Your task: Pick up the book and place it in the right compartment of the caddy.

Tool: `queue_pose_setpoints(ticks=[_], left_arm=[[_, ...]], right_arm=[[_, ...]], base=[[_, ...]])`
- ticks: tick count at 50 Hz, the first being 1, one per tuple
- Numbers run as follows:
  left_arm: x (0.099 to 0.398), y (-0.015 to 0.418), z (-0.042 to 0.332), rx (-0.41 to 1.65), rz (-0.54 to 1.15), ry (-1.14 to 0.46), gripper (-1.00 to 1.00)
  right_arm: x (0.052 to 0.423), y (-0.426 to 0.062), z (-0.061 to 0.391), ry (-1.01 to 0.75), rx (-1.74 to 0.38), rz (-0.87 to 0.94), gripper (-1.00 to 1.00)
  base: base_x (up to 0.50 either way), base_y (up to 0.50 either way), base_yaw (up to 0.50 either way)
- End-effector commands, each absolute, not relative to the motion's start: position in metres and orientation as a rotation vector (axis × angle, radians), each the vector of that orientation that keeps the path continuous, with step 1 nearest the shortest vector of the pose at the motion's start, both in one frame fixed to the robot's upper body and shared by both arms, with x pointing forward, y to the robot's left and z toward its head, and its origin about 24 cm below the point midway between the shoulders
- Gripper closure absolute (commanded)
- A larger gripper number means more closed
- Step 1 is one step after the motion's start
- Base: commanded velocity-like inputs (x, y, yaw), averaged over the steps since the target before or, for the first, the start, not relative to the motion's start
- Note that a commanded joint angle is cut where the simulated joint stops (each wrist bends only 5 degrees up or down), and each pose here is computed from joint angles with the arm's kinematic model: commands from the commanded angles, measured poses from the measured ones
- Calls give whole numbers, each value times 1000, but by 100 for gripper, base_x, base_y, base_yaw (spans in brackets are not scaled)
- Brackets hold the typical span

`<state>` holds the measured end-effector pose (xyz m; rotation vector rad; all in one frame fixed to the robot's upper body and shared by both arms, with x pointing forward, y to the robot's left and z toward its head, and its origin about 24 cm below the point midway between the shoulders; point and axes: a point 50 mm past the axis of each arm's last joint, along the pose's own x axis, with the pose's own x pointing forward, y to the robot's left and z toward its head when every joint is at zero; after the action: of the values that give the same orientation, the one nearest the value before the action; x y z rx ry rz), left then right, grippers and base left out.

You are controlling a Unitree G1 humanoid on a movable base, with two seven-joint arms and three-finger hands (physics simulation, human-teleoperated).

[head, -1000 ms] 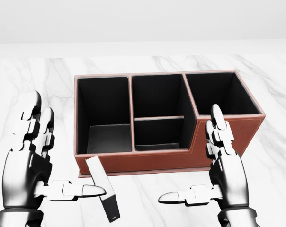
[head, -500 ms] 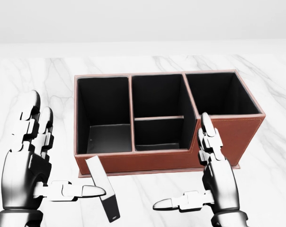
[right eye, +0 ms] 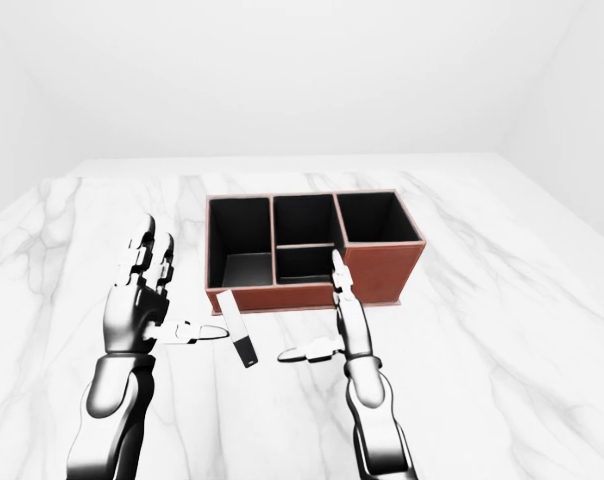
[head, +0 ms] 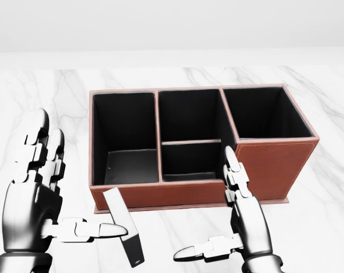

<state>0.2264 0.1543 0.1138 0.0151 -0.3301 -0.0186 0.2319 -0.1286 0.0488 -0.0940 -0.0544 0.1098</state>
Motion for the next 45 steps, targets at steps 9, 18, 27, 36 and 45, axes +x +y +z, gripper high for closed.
queue_pose_setpoints(ticks=[9,18,27,36,45], left_arm=[[227,154,112,20,-21,-331,-100],[227,154,112,22,-22,-332,-100],[227,154,112,21,-20,-332,-100],[227,153,112,23,-23,-330,-100],[228,154,111,21,-21,-329,-100]], right_arm=[[231,-111,41,8,-98,175,-100],[235,-102,37,50,-92,207,-100],[239,-94,39,49,-97,225,-100],[242,-88,36,63,-108,243,-100],[244,-78,36,63,-116,274,-100]], base=[[0,0,0],[0,0,0],[0,0,0],[0,0,0],[0,0,0]])
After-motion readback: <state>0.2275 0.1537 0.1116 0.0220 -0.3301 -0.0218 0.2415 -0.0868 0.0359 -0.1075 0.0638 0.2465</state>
